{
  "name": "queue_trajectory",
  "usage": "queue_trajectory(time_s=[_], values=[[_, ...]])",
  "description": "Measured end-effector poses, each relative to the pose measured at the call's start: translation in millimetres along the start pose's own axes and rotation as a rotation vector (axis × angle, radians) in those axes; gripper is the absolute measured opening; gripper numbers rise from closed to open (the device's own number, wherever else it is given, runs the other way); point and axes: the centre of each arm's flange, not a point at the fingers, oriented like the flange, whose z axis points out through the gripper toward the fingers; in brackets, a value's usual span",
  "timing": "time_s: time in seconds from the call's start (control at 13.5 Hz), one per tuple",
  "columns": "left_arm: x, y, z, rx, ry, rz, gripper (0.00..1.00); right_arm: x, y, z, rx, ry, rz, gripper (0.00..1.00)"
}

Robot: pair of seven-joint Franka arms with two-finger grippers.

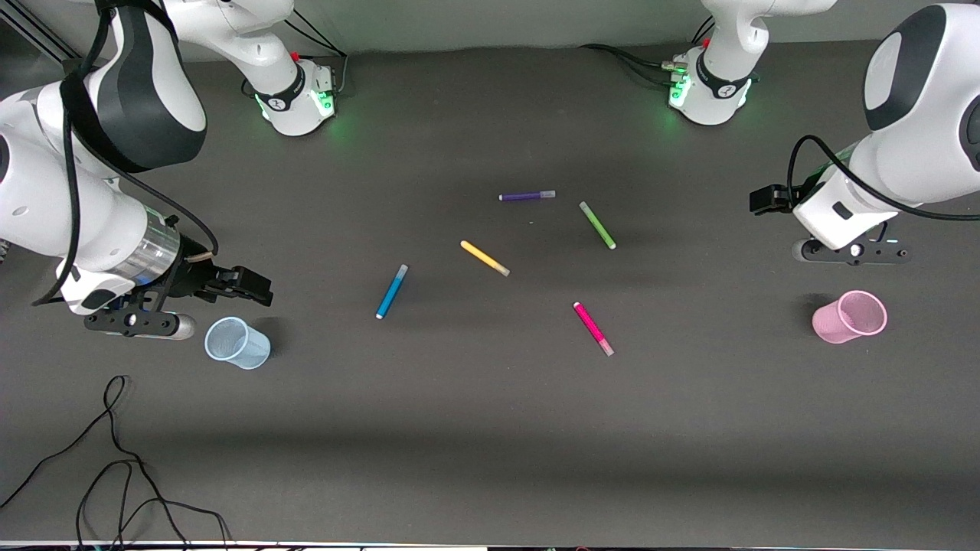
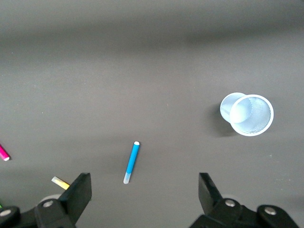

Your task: Place pink and blue markers in matching cups

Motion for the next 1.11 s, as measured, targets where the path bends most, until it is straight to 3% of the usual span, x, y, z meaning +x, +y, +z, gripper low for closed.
queue_trajectory(time_s=[0.82, 0.97, 1.11], values=[[-1.2, 0.4, -3.9, 0.000, 0.007, 0.000, 1.00, 3.7, 1.3, 10.3, -0.006, -0.014, 0.004, 1.00], [-4.0, -0.1, -11.1, -0.002, 0.021, -0.001, 1.00, 9.2, -1.5, 28.3, -0.015, -0.038, 0.003, 1.00], [-8.1, -0.7, -19.9, -0.003, 0.041, -0.002, 1.00, 19.4, -5.1, 71.1, -0.033, -0.095, 0.012, 1.00]])
